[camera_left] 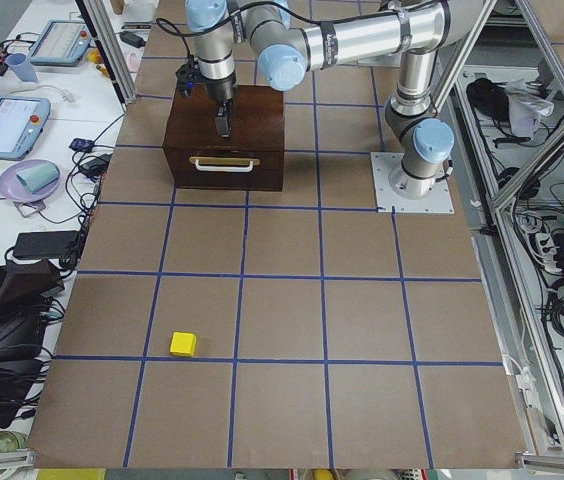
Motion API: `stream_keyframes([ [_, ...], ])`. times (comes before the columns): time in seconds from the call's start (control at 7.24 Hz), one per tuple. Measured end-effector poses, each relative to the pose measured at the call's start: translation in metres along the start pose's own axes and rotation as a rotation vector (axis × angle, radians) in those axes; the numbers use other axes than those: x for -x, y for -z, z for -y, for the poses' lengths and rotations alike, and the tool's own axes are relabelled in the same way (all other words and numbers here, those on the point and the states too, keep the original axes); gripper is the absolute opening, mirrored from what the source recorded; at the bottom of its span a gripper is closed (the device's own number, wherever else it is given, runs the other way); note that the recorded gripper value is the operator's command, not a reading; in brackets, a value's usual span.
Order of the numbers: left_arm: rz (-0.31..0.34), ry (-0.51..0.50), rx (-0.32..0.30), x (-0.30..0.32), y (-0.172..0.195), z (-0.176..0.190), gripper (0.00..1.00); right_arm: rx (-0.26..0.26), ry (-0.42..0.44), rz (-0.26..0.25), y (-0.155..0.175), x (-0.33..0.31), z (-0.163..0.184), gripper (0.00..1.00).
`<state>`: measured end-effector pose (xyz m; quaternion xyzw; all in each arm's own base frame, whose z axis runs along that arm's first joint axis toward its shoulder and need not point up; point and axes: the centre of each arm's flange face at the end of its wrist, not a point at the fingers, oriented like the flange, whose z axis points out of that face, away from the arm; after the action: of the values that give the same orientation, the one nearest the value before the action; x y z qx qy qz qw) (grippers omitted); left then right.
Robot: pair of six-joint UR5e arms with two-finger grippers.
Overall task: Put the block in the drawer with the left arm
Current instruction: 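Move the left gripper beside the cabinet to the white drawer handle, then close the left gripper on the white drawer handle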
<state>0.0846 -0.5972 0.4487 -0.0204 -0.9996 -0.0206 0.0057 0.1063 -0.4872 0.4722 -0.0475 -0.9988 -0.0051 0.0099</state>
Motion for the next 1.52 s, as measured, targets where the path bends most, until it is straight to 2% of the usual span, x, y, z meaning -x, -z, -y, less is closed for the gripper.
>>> stream_keyframes([
  [0.41, -0.135, -0.058, -0.01, 0.062, -0.043, 0.012, 1.0, 0.0, 0.0, 0.0, 0.0, 0.0, 0.0, 1.0],
  [0.69, -0.236, -0.032, -0.033, 0.089, -0.063, 0.01, 1.0, 0.0, 0.0, 0.0, 0.0, 0.0, 0.0, 1.0],
  [1.1, -0.379, 0.0, -0.04, 0.094, -0.102, 0.011, 1.0, 0.0, 0.0, 0.0, 0.0, 0.0, 0.0, 1.0],
  [1.24, -0.415, 0.01, -0.038, 0.093, -0.114, 0.012, 1.0, 0.0, 0.0, 0.0, 0.0, 0.0, 0.0, 1.0],
  [1.52, -0.441, 0.021, -0.027, 0.095, -0.129, 0.017, 0.98, 0.0, 0.0, 0.0, 0.0, 0.0, 0.0, 1.0],
])
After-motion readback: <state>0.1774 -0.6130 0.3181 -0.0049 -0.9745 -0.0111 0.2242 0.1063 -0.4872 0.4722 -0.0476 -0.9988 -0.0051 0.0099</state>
